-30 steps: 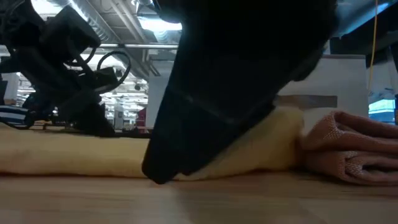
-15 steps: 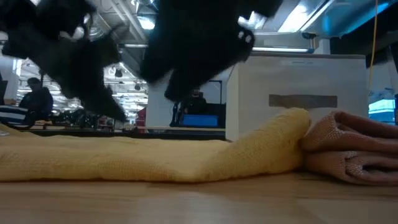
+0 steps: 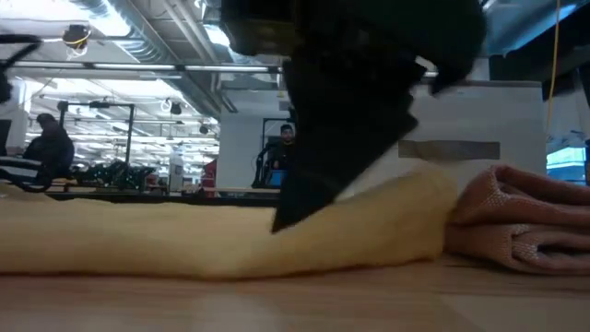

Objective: Fold towel
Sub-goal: Fold the yellow towel

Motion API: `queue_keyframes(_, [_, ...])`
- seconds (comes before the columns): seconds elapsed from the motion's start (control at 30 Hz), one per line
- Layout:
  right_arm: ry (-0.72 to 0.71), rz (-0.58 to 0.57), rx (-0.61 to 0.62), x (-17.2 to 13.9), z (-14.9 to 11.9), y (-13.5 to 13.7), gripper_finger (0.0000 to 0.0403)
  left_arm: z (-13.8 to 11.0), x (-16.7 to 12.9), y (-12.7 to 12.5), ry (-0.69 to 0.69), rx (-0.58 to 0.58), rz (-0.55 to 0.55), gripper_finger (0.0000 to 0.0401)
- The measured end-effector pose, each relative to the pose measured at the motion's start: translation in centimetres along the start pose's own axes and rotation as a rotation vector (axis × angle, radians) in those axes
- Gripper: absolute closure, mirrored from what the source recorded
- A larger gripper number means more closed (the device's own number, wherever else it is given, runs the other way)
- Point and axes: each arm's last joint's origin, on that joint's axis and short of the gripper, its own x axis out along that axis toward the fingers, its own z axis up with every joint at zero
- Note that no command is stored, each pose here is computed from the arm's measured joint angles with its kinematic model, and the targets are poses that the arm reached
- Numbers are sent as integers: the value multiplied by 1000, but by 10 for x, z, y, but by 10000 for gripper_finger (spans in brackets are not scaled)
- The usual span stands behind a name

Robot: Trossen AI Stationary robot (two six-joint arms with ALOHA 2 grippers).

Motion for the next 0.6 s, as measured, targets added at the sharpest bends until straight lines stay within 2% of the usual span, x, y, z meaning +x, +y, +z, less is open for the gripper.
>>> queue_keyframes(0.13, [35, 4, 20, 9, -15, 1, 165, -16, -4, 11, 2, -24, 183, 246])
queue_keyframes(0.23, [58, 8, 31, 12, -23, 3, 165, -18, -5, 17, -68, -29, 247, 246])
queue_keyframes(0.37, [54, 18, 25, 7, -18, 4, 165, -13, -4, 11, -122, -5, 202, 246])
queue_keyframes(0.47, [38, 34, 16, -6, -8, 6, 165, -6, -11, -5, -121, 22, 141, 246])
queue_keyframes(0.6, [-124, 2, 31, -36, 13, 7, 165, 4, -28, -32, -146, 70, 41, 246])
